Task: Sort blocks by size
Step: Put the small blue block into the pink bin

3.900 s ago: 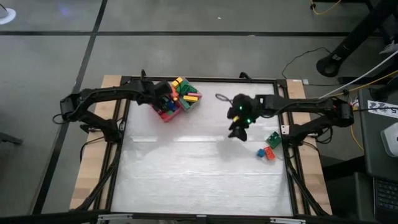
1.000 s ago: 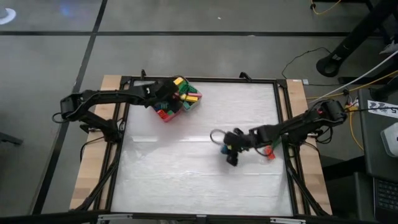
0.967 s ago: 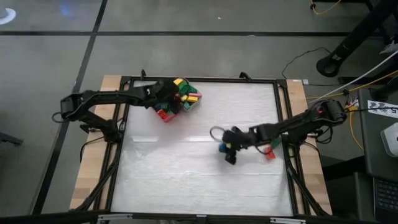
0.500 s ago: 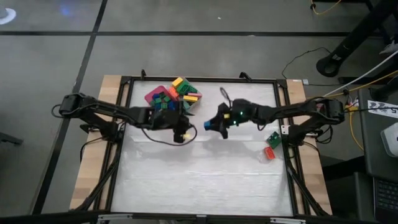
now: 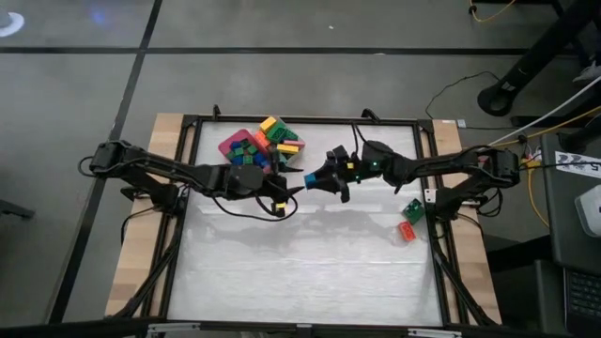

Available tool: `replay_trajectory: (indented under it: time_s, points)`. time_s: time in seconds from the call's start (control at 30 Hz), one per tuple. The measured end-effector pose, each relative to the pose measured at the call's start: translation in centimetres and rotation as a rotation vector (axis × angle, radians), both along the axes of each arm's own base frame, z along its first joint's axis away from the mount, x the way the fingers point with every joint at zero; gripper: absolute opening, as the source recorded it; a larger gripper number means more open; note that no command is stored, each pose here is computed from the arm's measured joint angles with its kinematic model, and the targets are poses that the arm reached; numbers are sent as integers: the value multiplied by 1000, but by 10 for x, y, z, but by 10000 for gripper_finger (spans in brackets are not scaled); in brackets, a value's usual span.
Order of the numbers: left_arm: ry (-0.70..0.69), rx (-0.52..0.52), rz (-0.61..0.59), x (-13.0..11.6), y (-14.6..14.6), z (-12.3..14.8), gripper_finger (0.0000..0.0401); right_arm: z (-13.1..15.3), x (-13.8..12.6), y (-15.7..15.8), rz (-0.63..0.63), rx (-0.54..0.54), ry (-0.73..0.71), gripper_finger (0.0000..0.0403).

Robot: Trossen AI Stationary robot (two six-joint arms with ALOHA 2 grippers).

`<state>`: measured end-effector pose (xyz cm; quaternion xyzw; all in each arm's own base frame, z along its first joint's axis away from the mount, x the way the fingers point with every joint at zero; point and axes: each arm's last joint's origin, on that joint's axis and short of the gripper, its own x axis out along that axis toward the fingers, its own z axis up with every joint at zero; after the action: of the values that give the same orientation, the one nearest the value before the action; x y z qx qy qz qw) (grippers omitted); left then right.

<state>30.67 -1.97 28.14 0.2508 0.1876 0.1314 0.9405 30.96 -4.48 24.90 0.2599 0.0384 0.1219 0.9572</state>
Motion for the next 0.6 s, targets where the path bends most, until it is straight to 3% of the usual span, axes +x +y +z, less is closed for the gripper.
replay_trajectory:
  time_s: [0.17,0.6]
  points:
    - [-24,2,-10,4,-1,-1,210,5,0,0,-2,-9,-48,138]
    - [-71,145,-52,23,-3,-9,205,5,0,0,-10,-16,-52,144]
